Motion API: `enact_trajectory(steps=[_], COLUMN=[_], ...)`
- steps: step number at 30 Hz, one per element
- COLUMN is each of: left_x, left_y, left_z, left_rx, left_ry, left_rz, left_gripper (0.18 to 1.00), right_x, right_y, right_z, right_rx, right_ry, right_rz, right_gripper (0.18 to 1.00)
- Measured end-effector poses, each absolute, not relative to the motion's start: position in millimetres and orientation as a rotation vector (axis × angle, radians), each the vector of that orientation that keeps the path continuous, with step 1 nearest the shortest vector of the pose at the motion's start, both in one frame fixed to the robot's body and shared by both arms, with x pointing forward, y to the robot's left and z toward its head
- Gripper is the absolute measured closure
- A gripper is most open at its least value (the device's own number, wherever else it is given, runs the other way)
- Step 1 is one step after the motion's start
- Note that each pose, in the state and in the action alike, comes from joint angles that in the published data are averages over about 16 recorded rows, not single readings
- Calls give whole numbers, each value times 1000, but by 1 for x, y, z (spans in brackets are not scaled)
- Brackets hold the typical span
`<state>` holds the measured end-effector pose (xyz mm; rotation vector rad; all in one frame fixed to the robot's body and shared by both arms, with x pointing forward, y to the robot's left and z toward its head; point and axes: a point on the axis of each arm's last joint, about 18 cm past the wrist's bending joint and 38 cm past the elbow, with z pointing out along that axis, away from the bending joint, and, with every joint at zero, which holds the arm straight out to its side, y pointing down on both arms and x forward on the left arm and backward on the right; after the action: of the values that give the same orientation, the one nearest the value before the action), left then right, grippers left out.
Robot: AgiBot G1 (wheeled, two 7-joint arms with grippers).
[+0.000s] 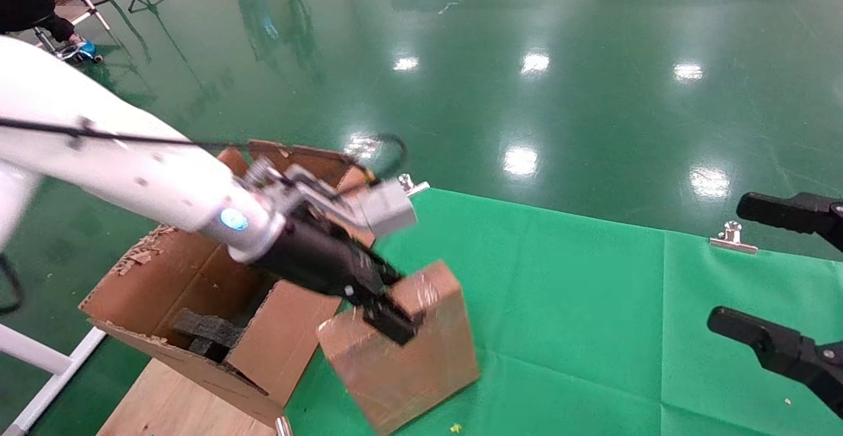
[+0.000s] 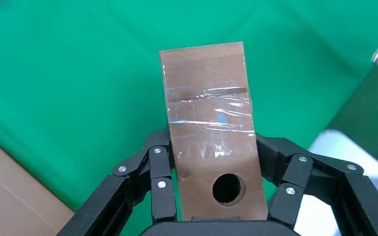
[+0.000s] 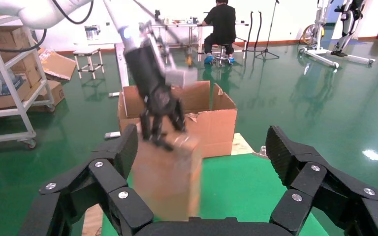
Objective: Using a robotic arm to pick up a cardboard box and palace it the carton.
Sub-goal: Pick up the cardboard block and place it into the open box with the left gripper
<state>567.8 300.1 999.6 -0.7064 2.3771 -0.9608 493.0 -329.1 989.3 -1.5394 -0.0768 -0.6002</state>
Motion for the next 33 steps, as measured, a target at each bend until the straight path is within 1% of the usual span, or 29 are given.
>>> enact_trajectory(steps=[4, 7, 9, 13, 16, 19, 23, 28, 33], left_x=[560, 551, 544, 529, 520, 516, 517, 530, 547], left_y=[324, 350, 371, 416, 452, 485, 524, 558, 580], left_z=[1032, 1062, 1082, 1114, 1126, 1126, 1114, 1085, 1056], left_rx=[-656, -632, -622, -633, -676, -739, -832, -952, -1056], left_ry=[2291, 2199, 2131, 2004, 1935, 1892, 1865, 1859, 1832], left_rz=[-1029, -1070, -1081, -1056, -1005, -940, -851, -775, -742], left_gripper=[744, 769, 771, 775, 775, 776, 776, 777, 778], right_x=[493, 493, 493, 493, 493, 493, 493, 493, 493], right_y=[-329, -329, -329, -329, -329, -329, -329, -329, -329], right_z=[989, 989, 989, 989, 989, 989, 989, 989, 989], right_rx=[-1539, -1539, -1539, -1539, -1539, -1539, -1539, -1539, -1539], right_ry=[-77, -77, -77, -77, -77, -77, -77, -77, -77], right_rz=[-600, -600, -600, -600, -600, -600, -600, -600, -600], right_gripper=[256, 229, 210, 193, 183, 180, 178, 178, 178])
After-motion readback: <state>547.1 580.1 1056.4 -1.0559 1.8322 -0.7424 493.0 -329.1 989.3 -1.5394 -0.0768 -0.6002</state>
